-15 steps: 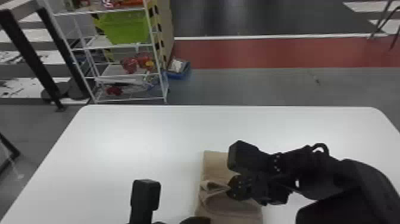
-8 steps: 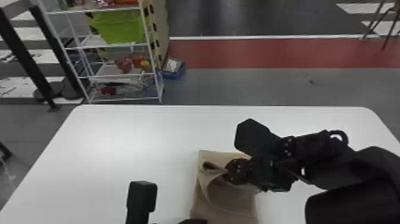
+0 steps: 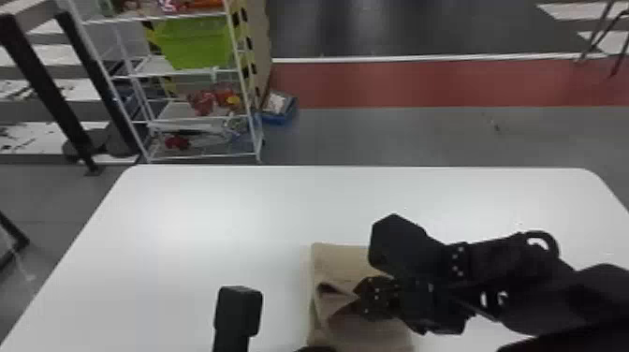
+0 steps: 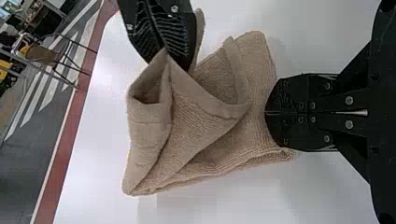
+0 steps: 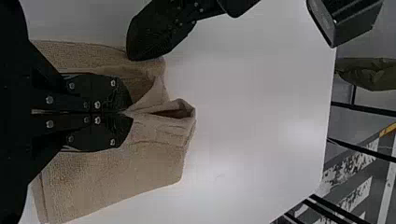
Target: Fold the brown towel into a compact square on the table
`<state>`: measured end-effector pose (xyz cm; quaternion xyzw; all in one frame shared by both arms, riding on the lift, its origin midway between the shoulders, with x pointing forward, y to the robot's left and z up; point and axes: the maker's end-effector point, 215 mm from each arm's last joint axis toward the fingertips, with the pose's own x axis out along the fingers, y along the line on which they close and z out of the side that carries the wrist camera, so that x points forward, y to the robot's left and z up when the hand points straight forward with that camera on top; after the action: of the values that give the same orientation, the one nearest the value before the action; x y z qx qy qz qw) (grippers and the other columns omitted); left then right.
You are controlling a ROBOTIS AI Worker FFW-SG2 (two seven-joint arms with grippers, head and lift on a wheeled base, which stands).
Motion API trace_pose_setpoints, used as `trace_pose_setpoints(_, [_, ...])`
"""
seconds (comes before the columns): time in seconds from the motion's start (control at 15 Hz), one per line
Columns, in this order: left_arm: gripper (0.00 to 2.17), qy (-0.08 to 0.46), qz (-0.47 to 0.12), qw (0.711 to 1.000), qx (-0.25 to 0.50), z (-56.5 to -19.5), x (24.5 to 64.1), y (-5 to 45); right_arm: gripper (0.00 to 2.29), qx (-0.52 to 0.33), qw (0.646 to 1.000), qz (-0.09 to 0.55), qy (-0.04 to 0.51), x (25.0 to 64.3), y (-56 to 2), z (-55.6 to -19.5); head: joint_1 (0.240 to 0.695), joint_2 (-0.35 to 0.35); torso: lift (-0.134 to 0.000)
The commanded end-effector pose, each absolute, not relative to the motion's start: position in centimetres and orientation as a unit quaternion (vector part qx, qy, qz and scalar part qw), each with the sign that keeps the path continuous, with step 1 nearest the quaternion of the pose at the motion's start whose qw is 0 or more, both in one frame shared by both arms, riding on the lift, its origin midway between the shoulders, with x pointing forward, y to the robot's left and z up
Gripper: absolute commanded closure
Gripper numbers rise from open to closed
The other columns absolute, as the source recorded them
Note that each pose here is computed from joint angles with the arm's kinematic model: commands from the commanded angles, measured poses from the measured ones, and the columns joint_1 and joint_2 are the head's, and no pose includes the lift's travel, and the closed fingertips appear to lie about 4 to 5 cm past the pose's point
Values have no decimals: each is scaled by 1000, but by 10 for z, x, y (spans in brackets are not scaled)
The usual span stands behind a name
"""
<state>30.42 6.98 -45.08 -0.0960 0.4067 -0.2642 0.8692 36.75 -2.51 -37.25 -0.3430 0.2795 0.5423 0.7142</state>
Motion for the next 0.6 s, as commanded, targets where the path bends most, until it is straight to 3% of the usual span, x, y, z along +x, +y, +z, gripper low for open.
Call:
trace_pose_setpoints(0.0, [2007, 406, -266, 869, -94, -450, 304, 67, 1359, -347, 701, 549, 293, 353, -27, -386, 695, 78, -123])
trace_pose_setpoints(0.4, [2007, 405, -270, 869, -91, -449, 301, 61, 1268, -361, 691, 541, 314, 351, -31, -407, 695, 61, -123])
trace_pose_setpoints(0.47, [2007, 407, -268, 869, -90, -451, 301, 63, 1025, -354, 693, 540, 321, 353, -33, -411, 695, 58, -123])
trace_pose_setpoints(0.53, [2007, 406, -268, 869, -92, -451, 302, 64, 640, -346, 696, 540, 323, 355, -32, -412, 695, 56, -123])
